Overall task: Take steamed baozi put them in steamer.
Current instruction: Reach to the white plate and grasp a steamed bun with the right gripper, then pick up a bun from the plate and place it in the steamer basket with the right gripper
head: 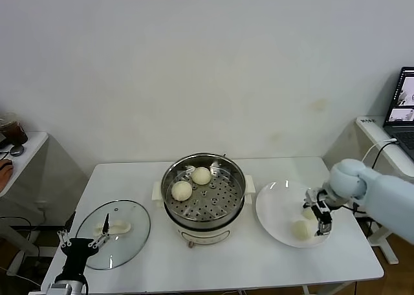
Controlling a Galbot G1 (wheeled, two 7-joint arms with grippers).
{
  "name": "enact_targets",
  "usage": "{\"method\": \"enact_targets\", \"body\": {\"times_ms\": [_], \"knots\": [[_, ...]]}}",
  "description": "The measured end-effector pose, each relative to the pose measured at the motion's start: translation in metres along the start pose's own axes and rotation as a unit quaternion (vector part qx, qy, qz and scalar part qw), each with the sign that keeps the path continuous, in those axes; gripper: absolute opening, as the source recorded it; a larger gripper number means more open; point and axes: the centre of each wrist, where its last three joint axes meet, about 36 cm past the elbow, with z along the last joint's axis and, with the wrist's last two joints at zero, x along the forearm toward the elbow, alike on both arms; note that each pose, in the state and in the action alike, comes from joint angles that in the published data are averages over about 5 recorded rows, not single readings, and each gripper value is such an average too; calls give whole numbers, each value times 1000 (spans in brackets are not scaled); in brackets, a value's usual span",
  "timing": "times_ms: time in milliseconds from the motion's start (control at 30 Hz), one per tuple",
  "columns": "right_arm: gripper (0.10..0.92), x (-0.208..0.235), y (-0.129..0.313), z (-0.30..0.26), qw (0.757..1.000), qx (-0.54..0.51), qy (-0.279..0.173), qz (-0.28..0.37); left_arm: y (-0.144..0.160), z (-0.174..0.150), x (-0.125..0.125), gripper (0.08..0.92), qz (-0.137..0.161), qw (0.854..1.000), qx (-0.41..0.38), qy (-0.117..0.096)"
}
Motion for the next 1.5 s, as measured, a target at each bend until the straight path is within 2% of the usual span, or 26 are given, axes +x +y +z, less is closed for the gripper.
{"method": "enact_targets", "body": {"times_ms": [200,300,833,967,1200,1500], "knots": [[821,-19,-5,-8,1000,-2,-4,3,1,1,0,823,-1,1000,0,1],[793,-24,-7,-11,1000,-3,-2,3,1,1,0,823,-2,1000,-1,2],[461,-23,-8,-10,1000,-12,5,-4,1,2,1,823,-4,1000,0,3],[435,-14,-10,-9,1000,-11,3,-3,1,1,1,823,-4,1000,0,2],[433,32,-31,-8,1000,0,-11,4,2,-2,-2,823,-3,1000,0,-5],[431,139,-83,-28,996,49,-49,57,8,-4,-9,823,-2,1000,-4,-12]]}}
